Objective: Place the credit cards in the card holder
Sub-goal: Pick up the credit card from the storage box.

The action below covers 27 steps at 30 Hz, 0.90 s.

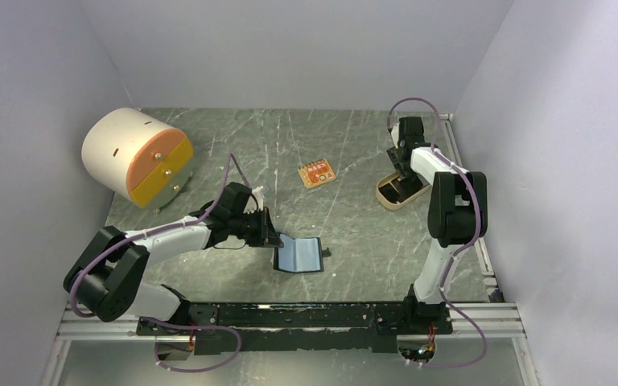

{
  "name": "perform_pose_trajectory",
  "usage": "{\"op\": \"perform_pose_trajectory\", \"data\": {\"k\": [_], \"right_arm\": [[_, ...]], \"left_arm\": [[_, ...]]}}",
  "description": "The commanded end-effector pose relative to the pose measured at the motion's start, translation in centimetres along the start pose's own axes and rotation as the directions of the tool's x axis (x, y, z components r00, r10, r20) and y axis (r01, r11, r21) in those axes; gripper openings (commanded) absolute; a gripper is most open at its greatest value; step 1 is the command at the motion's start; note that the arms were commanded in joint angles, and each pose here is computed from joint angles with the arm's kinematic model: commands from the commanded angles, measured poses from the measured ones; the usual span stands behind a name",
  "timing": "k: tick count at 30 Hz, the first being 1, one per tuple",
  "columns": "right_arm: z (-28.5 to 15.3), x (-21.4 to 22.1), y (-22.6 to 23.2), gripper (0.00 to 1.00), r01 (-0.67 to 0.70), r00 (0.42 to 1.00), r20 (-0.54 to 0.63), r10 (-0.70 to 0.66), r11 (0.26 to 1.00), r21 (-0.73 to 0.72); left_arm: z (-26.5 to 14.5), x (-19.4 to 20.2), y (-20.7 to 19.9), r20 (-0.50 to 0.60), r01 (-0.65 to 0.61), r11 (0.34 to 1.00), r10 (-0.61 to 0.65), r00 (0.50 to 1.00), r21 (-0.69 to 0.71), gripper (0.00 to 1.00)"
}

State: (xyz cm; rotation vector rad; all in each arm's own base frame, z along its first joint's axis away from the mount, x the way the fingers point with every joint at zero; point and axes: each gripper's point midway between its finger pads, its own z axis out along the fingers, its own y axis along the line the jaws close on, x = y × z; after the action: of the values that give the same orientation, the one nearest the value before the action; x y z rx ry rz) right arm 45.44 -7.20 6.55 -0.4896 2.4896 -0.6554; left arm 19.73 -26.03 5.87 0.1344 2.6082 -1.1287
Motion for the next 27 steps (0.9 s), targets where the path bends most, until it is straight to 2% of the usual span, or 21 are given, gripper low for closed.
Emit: {"op": "perform_pose_trajectory", "data": {"k": [1,10,15,27], "right_arm": [[1.2,0.0,-0.5,0.66,-0.007,1.0,0.0,0.007,1.0,0.003],[0.5,0.0,-1.4,0.59,-0.027,1.0,-0.016,0.027,1.0,0.003],[-1.9,-1.6,-1.9,0.63,-0.073,0.995,0.066,0.075,0.997,-0.03],[-0.2,0.3,-0.5,0.68,-0.031,1.0,0.003,0.031,0.997,-0.067]], "left_arm": [[0.1,-0.2,0.1,0.001,-0.012,1.0,0.012,1.0,0.002,0.09],[0.3,-0.3,0.1,-0.001,-0.007,1.0,0.007,1.0,0.003,0.09],[0.4,-0.4,0.1,-0.002,-0.007,1.0,0.007,1.0,0.007,0.09],[0.2,-0.1,0.2,0.001,-0.011,1.0,0.011,1.0,0.004,0.09]]}}
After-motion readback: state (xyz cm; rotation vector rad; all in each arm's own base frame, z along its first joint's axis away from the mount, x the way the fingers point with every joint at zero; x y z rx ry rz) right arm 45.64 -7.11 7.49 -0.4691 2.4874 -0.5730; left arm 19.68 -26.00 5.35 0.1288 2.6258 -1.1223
